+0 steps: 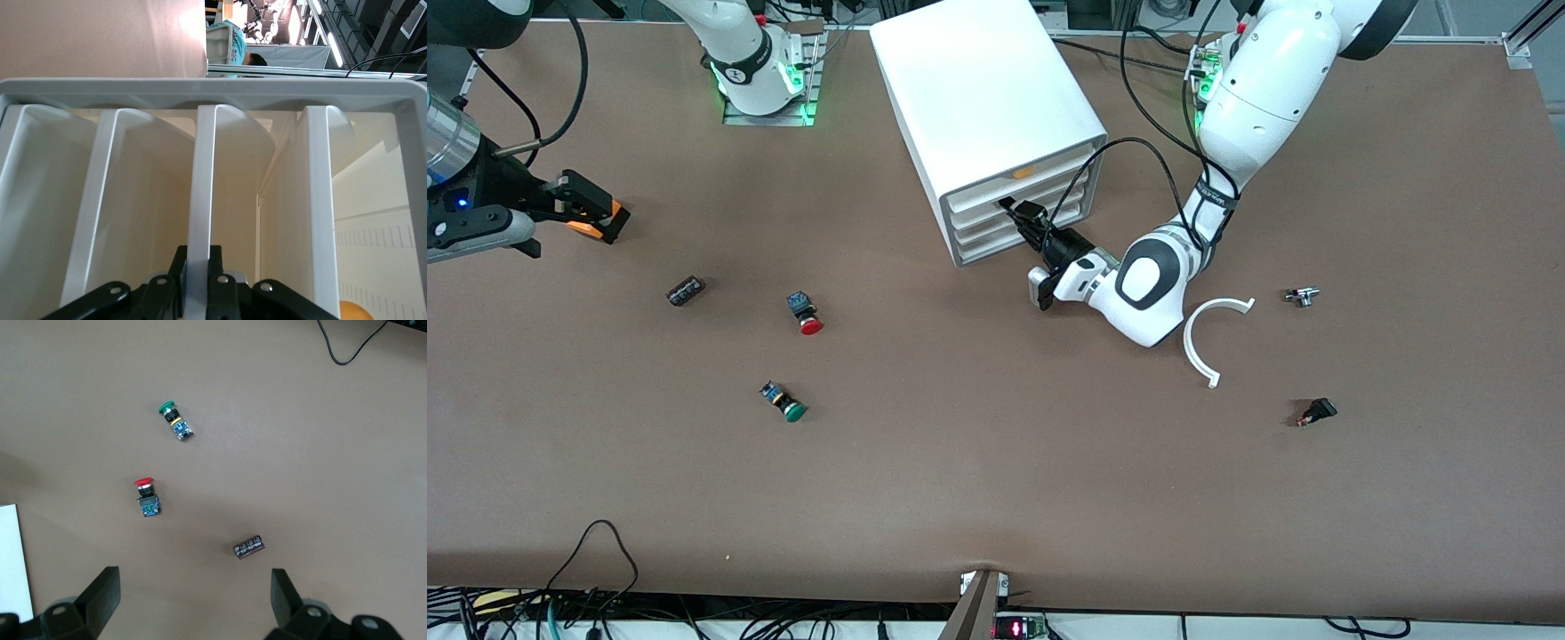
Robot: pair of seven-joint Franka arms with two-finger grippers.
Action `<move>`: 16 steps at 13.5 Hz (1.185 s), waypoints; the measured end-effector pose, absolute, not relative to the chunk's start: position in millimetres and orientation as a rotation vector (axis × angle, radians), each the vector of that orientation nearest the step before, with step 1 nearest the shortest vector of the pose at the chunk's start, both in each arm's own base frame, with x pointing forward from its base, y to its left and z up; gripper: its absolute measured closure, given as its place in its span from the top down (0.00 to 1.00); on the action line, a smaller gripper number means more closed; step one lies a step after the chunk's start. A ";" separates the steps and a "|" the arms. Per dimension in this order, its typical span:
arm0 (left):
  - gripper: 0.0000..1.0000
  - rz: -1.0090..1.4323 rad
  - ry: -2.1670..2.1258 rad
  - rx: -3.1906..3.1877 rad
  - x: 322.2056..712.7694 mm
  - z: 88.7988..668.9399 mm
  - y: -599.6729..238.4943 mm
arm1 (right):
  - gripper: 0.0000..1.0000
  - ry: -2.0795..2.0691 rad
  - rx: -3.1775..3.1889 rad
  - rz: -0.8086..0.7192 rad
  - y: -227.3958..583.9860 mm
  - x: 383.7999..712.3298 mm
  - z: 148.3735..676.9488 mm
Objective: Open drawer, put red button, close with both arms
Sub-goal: 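Pull the drawer open with the left gripper while the right gripper reaches out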
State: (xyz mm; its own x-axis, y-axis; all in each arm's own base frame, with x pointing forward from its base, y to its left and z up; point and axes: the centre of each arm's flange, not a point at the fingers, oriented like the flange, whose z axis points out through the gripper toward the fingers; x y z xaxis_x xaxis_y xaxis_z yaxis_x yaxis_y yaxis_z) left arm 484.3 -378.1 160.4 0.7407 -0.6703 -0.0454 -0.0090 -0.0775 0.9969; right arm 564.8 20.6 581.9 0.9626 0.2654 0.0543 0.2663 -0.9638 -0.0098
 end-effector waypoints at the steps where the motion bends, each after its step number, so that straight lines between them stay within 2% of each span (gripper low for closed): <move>1: 0.15 -0.596 -0.566 1.570 485.0 160.5 -377.4 | 1.00 -0.419 -3.095 -0.080 20.6 565.2 581.1; 10: 0.15 -0.531 -0.542 1.617 522.1 166.7 -349.3 | 1.00 -0.418 -3.098 -0.033 22.5 581.6 560.0; 16: 0.15 -0.491 -0.543 1.656 562.4 171.2 -324.8 | 1.00 -0.477 -3.088 0.044 46.1 590.8 531.6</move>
State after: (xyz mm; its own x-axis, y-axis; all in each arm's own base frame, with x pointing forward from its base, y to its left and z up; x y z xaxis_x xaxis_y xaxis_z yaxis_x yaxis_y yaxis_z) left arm 562.4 -324.8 171.2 0.7978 -0.6027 -0.0159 -0.0759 -0.1265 0.9891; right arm 590.8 46.1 531.6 0.9531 0.3017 -0.0253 0.3013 -0.9533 -0.0205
